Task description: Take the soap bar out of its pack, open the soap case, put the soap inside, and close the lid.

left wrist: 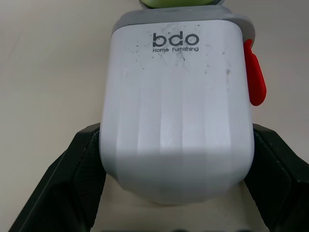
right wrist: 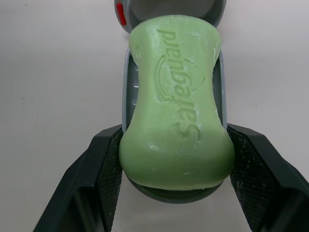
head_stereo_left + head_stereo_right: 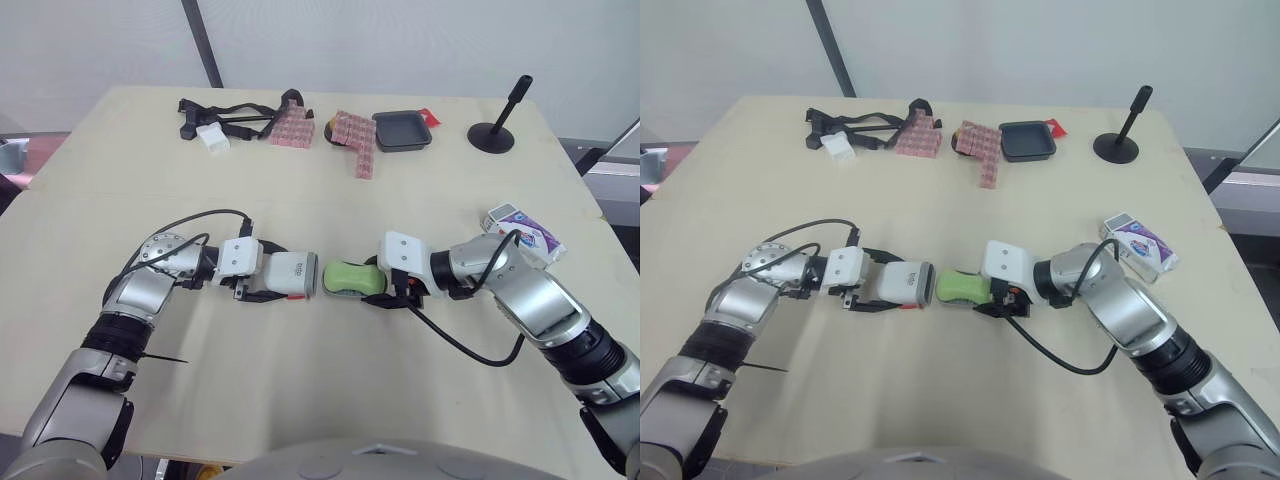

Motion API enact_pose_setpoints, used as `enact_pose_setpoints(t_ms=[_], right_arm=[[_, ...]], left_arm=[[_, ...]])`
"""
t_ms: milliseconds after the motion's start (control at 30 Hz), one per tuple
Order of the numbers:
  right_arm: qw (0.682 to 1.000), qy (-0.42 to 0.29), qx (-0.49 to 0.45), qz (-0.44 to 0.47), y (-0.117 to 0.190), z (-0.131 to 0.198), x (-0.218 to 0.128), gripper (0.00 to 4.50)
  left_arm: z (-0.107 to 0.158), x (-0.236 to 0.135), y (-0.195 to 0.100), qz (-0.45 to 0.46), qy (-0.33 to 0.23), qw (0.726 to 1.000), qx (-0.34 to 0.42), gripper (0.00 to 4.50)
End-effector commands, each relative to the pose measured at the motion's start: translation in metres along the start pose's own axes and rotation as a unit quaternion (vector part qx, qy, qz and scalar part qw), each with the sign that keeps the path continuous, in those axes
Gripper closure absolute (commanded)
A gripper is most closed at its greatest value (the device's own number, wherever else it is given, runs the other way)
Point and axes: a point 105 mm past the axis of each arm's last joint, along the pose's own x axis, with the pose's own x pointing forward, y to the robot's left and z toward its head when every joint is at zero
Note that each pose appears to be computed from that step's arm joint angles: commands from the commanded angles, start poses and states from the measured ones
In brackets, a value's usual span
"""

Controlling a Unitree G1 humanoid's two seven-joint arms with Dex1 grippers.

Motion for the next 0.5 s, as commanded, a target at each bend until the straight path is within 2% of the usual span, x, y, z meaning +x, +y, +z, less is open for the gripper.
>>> enact_pose_setpoints(t_ms=[33, 500], right_arm=[[1.000, -0.008, -0.025, -0.006, -0.002, 0.013, -0.004, 1.45], [0.999, 0.004, -0.052, 0.010, -0.006, 0.020, 0.005, 1.45]], left_arm=[[0.011, 0.002, 0.006, 0.002, -0.009, 1.000, 0.024, 1.04], [0.024, 0.024, 0.011, -0.010, -0.028, 0.999, 0.040, 1.04]])
